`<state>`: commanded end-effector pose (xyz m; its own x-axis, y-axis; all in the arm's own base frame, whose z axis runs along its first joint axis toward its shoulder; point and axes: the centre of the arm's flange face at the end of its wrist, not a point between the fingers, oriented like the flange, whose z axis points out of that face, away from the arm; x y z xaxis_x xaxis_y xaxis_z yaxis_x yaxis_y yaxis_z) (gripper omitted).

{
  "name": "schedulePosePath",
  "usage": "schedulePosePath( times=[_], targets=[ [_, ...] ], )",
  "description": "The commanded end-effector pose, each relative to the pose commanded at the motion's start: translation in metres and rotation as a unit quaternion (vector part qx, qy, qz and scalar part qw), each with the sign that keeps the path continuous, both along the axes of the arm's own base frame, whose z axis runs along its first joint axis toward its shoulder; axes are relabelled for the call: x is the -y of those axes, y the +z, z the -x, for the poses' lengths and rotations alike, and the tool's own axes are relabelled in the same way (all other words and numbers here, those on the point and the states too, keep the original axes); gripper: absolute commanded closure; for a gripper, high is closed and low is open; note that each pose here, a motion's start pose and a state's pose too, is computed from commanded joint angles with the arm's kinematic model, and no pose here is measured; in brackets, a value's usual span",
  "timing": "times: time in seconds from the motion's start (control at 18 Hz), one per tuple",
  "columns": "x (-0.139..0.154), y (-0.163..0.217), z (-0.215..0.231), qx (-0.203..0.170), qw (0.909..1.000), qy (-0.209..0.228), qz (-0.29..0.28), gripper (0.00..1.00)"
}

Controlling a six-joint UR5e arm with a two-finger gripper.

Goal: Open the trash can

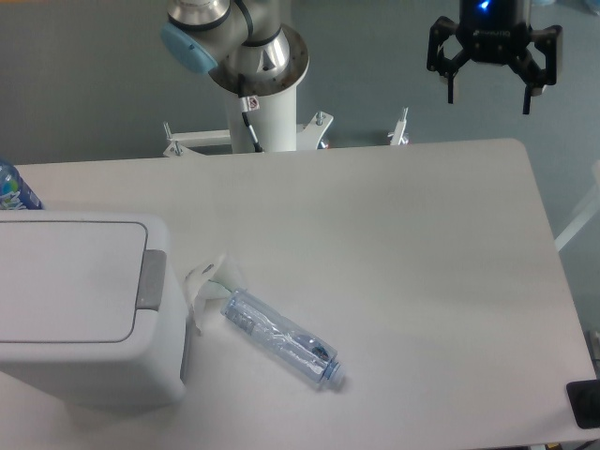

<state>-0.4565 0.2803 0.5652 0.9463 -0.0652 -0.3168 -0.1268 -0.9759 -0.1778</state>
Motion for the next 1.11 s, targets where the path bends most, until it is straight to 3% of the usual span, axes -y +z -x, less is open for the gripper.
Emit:
schedulePosePath(
  times=[0.28, 0.44, 0.61, 0.89, 1.11],
  targets=[
    [-0.003, -0.002, 0.003, 0.002, 1.0000, 0.002, 0.002, 0.00],
    [-0.012, -0.005, -0.001, 0.019, 0.9982, 0.054, -0.020, 0.00],
    [-0.056, -0.007, -0.025, 0.040, 0.9924, 0.105, -0.050, 0.00],
    [-0.121, -0.022, -0.055, 0.075, 0.9701, 0.205, -0.106, 0.00],
    [-0.166, -0.035, -0.088, 0.108, 0.9570, 0.241, -0.120, 0.00]
  ],
)
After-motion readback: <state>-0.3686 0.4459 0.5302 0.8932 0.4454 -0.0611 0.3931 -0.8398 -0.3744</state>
